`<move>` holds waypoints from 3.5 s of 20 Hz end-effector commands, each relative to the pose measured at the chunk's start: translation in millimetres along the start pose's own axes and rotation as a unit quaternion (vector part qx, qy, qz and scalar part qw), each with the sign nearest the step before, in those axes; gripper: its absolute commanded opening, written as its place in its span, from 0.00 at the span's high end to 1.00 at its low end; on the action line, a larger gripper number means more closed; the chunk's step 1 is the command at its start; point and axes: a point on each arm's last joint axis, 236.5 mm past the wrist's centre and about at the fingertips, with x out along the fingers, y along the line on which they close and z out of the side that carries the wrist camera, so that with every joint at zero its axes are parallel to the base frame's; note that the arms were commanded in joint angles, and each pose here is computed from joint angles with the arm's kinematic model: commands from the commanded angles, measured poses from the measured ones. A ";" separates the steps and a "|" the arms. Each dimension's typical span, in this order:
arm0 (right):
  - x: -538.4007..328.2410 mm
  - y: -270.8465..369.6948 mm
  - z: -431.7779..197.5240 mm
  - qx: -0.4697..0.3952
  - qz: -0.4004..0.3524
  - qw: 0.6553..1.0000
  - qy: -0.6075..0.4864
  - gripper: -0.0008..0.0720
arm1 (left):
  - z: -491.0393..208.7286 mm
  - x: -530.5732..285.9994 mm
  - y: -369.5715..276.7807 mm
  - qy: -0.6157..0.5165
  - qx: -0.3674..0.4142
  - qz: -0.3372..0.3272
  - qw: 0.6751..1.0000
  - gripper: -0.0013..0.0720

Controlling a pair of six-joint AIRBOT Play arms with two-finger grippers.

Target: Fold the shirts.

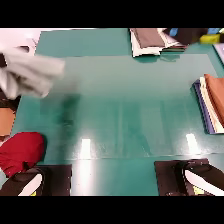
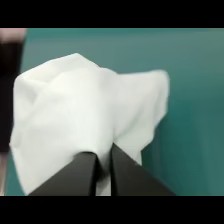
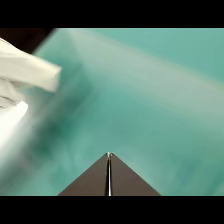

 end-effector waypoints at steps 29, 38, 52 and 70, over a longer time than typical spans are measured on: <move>-42.3 -50.5 16.5 0.028 -0.073 0.997 -0.019 0.96 | -272.0 186.4 -206.9 0.356 -0.086 -0.227 0.902 0.28; -26.9 -61.6 -6.2 0.049 -0.072 0.996 0.011 0.96 | -308.1 212.4 -252.1 0.343 -0.080 -0.233 0.907 0.32; -9.7 -152.1 -343.1 0.343 -0.143 0.878 0.303 0.34 | -212.0 232.5 -177.2 0.292 -0.063 -0.215 0.930 0.95; 63.6 -146.8 -337.5 0.212 -0.110 0.909 0.342 0.96 | -162.1 211.8 -154.0 0.225 -0.015 -0.187 0.956 0.95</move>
